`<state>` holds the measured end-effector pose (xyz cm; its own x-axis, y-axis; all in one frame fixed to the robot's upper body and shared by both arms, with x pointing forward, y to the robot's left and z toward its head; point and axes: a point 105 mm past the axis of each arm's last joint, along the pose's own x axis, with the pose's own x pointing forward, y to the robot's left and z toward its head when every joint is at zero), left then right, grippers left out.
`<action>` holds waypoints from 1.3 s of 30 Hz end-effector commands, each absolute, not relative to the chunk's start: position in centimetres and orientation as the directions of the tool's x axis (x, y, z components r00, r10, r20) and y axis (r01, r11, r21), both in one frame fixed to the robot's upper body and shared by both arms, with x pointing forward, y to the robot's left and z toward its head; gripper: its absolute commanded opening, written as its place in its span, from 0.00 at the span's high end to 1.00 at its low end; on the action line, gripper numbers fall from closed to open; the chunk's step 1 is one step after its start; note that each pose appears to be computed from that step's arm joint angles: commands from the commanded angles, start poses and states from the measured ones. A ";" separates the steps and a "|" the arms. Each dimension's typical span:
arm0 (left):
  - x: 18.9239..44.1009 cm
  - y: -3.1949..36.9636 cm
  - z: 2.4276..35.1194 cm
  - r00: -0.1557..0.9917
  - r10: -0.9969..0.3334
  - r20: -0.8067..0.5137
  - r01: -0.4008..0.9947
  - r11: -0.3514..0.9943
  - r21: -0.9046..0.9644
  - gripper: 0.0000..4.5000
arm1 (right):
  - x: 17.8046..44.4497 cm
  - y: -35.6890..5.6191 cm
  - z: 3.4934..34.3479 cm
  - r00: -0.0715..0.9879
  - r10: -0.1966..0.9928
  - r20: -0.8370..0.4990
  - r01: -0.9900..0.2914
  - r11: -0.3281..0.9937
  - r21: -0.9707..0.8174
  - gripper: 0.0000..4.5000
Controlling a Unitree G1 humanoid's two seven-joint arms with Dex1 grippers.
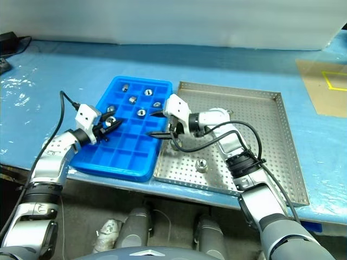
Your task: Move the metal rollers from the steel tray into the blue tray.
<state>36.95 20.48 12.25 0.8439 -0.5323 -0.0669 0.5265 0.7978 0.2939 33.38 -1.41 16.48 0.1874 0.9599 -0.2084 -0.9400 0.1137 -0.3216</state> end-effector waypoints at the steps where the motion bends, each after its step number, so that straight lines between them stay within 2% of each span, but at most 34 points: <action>1: 37.4 19.9 12.6 0.836 -0.547 -0.046 0.531 0.786 0.317 0.61 | 33.2 -1.9 17.4 0.208 0.961 -0.184 -0.923 0.130 -0.362 0.26; 6: 37.5 19.2 12.3 0.812 -0.581 -0.053 0.569 0.768 0.294 0.61 | 33.3 -2.3 17.3 0.233 0.955 -0.184 -0.920 0.154 -0.361 0.26; 12: 37.9 18.9 12.8 0.798 -0.601 -0.048 0.588 0.759 0.278 0.18 | 33.2 -2.4 17.2 0.247 0.952 -0.180 -0.916 0.169 -0.364 0.26; 18: 38.7 17.9 17.3 0.785 -0.611 0.103 0.564 0.773 0.290 0.18 | 33.4 -2.8 17.4 0.268 0.948 -0.171 -0.912 0.192 -0.363 0.26; 27: 40.2 15.4 23.0 0.678 -0.712 0.180 0.646 0.695 0.317 0.18 | 34.4 -5.2 18.2 0.371 0.916 -0.153 -0.876 0.291 -0.384 0.26; 32: 41.5 11.4 22.7 0.587 -0.797 0.141 0.729 0.597 0.335 0.18 | 34.8 -9.0 19.4 0.511 0.851 -0.121 -0.809 0.429 -0.402 0.26; 37: 42.2 6.9 21.7 0.493 -0.863 0.109 0.810 0.501 0.305 0.18 | 34.0 -12.6 19.4 0.624 0.770 -0.133 -0.741 0.528 -0.415 0.26; 39: 41.8 3.7 20.8 0.416 -0.908 0.061 0.863 0.414 0.289 0.18 | 33.1 -14.9 19.5 0.701 0.702 -0.130 -0.680 0.602 -0.418 0.26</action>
